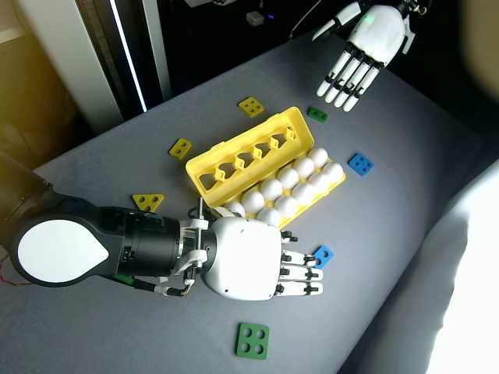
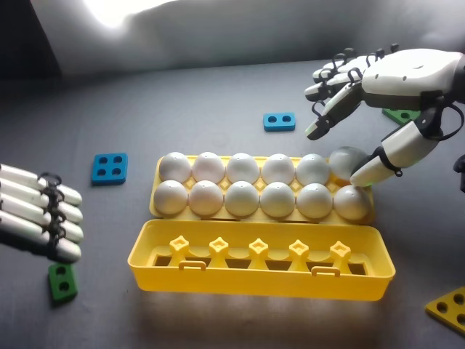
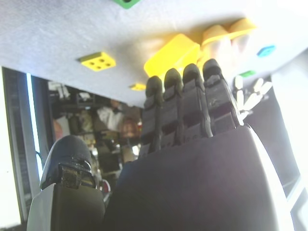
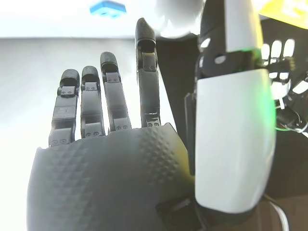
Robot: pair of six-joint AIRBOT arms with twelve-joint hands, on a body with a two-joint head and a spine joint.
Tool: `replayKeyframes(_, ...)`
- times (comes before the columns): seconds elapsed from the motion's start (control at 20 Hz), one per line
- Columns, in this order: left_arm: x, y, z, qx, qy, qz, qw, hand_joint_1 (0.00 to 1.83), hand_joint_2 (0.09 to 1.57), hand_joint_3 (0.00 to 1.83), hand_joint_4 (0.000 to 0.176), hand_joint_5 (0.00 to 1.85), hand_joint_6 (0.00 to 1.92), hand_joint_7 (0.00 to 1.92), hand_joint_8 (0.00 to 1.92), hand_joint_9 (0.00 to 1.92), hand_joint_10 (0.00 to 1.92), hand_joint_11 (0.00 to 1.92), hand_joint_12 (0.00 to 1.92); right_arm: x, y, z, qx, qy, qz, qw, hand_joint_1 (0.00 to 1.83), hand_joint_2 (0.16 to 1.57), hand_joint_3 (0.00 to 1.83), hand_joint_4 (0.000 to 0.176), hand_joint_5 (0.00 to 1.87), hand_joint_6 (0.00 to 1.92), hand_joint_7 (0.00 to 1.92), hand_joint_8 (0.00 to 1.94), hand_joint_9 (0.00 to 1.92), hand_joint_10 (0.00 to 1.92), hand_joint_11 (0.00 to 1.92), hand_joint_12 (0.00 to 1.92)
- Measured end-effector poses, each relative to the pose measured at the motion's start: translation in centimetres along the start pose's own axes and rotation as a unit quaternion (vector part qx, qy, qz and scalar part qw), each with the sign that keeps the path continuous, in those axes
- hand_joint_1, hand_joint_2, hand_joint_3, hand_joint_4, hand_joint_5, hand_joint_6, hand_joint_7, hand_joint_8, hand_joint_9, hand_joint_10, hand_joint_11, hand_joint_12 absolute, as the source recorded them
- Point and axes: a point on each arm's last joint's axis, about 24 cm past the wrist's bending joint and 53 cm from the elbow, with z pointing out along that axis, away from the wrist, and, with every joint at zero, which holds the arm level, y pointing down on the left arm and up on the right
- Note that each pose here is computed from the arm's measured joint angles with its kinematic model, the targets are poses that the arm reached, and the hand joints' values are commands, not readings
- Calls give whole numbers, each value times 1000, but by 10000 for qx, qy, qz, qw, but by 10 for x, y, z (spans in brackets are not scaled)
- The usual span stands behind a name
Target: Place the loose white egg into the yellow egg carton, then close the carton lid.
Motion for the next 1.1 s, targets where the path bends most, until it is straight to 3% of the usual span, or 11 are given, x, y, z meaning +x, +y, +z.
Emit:
replayKeyframes(0.05, 3, -1, 1, 18, 40, -23, 10000, 0, 1185, 1, 0, 225, 8, 179, 10, 86, 10, 0, 0, -1, 1, -1, -30, -7, 7, 10000, 814, 835, 0, 165, 634, 0, 190, 0, 0, 0, 0, 0)
replayKeyframes(0.1, 8, -3, 4, 55, 97, -55, 9999, 0, 1183, 1, 0, 220, 5, 171, 5, 79, 6, 0, 0, -3, 3, -1, -47, -15, -26, 10000, 764, 840, 0, 161, 488, 0, 153, 0, 0, 0, 0, 0)
replayKeyframes(0.2, 15, -5, 8, 78, 147, -116, 9998, 0, 1180, 0, 0, 205, 3, 161, 4, 70, 5, 0, 0, -7, 4, -2, -48, -61, -9, 10000, 719, 847, 2, 173, 497, 15, 145, 2, 0, 0, 0, 0)
replayKeyframes(0.45, 33, -1, 21, -9, 286, -193, 9994, 0, 1185, 2, 0, 210, 3, 165, 3, 72, 3, 0, 0, -17, 4, -5, -36, -156, -15, 9999, 578, 842, 0, 157, 361, 4, 88, 0, 0, 0, 0, 0)
replayKeyframes(0.65, 39, 3, 36, -108, 311, -243, 9992, 0, 1199, 7, 0, 212, 2, 164, 1, 68, 0, 0, 0, -30, 4, -10, -8, -288, -4, 9996, 562, 821, 0, 102, 240, 0, 81, 0, 0, 0, 0, 0)
replayKeyframes(0.85, 36, 8, 44, -264, 218, -286, 9990, 0, 1198, 5, 0, 201, 0, 159, 3, 66, 4, 0, 0, -39, -6, -19, 149, -354, -208, 9990, 508, 843, 3, 26, 77, 0, 29, 0, 0, 0, 0, 0)
replayKeyframes(1.1, 33, 16, 48, -420, 130, -317, 9985, 0, 1203, 6, 0, 185, 0, 125, 0, 43, 0, 0, 0, -59, 8, -54, -42, -393, -687, 9969, 544, 832, 0, 11, 0, 0, 0, 0, 0, 0, 0, 0)
